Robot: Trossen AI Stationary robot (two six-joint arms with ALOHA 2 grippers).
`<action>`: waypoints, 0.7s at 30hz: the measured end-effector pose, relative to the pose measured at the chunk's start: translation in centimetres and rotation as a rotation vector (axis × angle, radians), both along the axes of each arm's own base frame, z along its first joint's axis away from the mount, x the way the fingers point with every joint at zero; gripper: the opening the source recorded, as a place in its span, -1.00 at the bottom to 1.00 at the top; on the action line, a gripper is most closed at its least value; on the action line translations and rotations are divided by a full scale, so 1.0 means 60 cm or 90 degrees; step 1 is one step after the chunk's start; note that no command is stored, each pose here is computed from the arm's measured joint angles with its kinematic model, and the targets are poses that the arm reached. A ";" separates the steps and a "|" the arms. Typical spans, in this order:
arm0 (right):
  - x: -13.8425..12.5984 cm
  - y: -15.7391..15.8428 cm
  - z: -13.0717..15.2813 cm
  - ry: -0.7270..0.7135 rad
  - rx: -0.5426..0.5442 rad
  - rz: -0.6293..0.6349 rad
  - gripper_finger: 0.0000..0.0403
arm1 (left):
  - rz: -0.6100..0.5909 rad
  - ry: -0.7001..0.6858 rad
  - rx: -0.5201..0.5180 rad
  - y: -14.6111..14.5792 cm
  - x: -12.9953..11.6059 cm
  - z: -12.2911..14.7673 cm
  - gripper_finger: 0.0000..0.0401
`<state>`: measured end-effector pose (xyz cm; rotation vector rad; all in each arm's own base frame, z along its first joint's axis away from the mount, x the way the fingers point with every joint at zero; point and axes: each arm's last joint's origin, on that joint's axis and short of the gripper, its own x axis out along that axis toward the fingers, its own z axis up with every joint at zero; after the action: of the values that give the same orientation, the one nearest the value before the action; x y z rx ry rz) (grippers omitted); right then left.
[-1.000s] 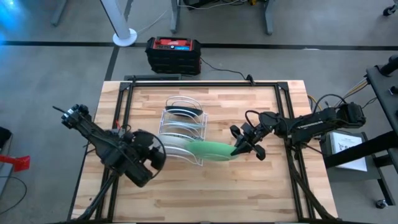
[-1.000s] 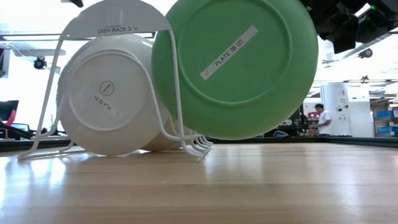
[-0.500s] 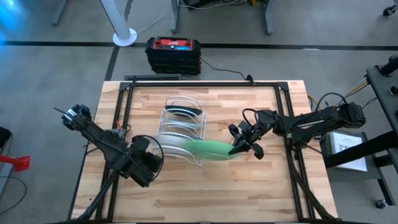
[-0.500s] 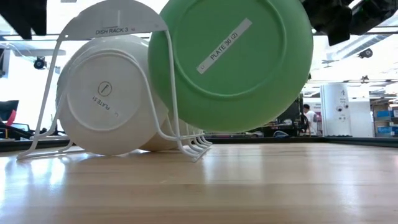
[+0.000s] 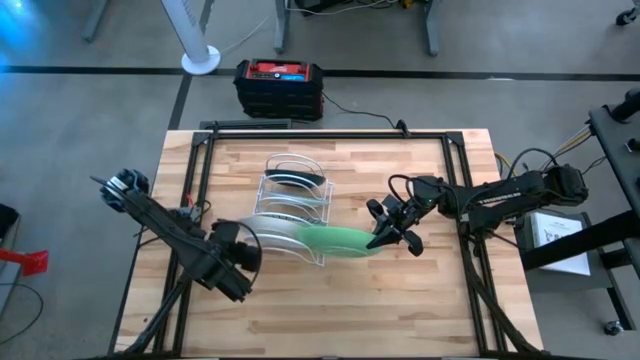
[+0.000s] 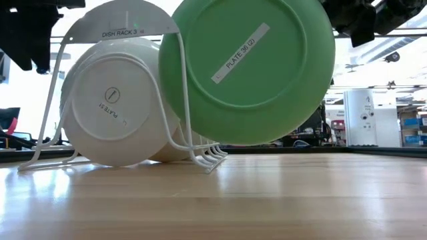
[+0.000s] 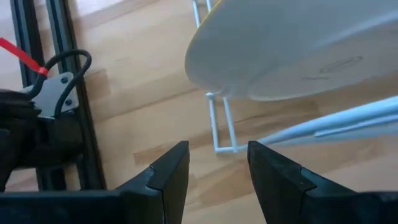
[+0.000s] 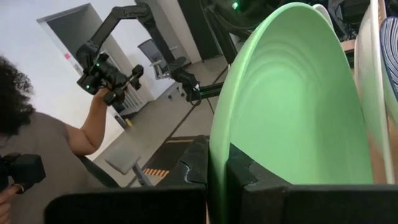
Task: Sort dishes
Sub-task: Put the green plate in the dish rack
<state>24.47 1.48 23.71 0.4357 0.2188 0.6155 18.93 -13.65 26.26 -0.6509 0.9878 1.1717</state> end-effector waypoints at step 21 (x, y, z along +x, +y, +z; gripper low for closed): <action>0.005 0.000 0.016 -0.014 0.002 0.027 -1.00 | -0.015 -0.072 0.072 -0.022 0.037 -0.016 -0.24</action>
<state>24.76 1.49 24.70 0.4281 0.2066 0.6614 21.17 -14.98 25.30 -0.6063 0.8259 1.1485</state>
